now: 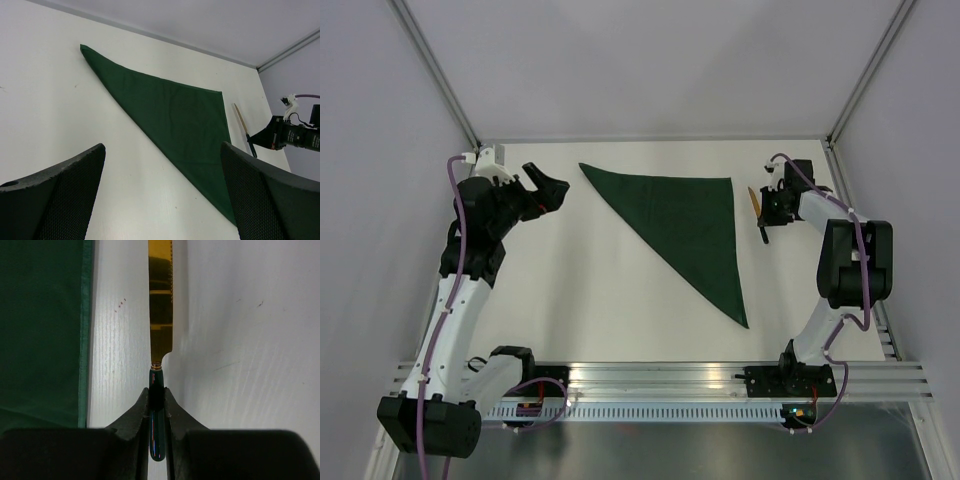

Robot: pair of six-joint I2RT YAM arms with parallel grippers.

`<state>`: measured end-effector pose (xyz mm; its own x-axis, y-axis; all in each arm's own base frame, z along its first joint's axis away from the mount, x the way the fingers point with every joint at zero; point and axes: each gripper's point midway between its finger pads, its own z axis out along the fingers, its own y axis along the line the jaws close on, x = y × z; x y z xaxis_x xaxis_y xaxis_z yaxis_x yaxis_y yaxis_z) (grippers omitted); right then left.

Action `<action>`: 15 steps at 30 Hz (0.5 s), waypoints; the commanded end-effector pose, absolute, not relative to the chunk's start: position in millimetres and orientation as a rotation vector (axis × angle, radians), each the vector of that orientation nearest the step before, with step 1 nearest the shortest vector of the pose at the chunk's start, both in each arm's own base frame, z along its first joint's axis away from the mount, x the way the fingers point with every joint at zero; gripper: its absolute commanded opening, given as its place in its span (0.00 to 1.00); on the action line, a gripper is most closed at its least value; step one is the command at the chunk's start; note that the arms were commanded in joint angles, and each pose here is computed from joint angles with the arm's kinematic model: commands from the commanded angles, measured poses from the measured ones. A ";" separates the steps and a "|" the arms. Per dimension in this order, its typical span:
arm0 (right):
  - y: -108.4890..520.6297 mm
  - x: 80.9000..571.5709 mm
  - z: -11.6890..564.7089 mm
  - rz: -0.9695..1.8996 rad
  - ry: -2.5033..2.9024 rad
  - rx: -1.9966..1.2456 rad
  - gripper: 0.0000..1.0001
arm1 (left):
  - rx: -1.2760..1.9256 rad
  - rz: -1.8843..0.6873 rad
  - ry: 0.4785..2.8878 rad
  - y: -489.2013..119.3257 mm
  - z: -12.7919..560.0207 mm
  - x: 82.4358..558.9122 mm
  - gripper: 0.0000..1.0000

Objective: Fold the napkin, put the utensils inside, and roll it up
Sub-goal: Pick up the knife at the center of the board.

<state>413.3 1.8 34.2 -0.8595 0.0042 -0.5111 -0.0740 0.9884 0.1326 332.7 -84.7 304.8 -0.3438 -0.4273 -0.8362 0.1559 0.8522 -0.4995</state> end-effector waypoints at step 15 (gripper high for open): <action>35.7 420.8 112.8 0.331 2.415 -0.205 0.00 | -0.239 -0.609 1.803 -82.8 316.2 339.6 1.00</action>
<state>411.9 20.3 74.0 -0.8142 -0.0250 -0.5800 -0.1590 0.9705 0.1815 335.9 -82.4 301.1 -0.3464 -0.4287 -0.8344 0.1379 0.8566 -0.4973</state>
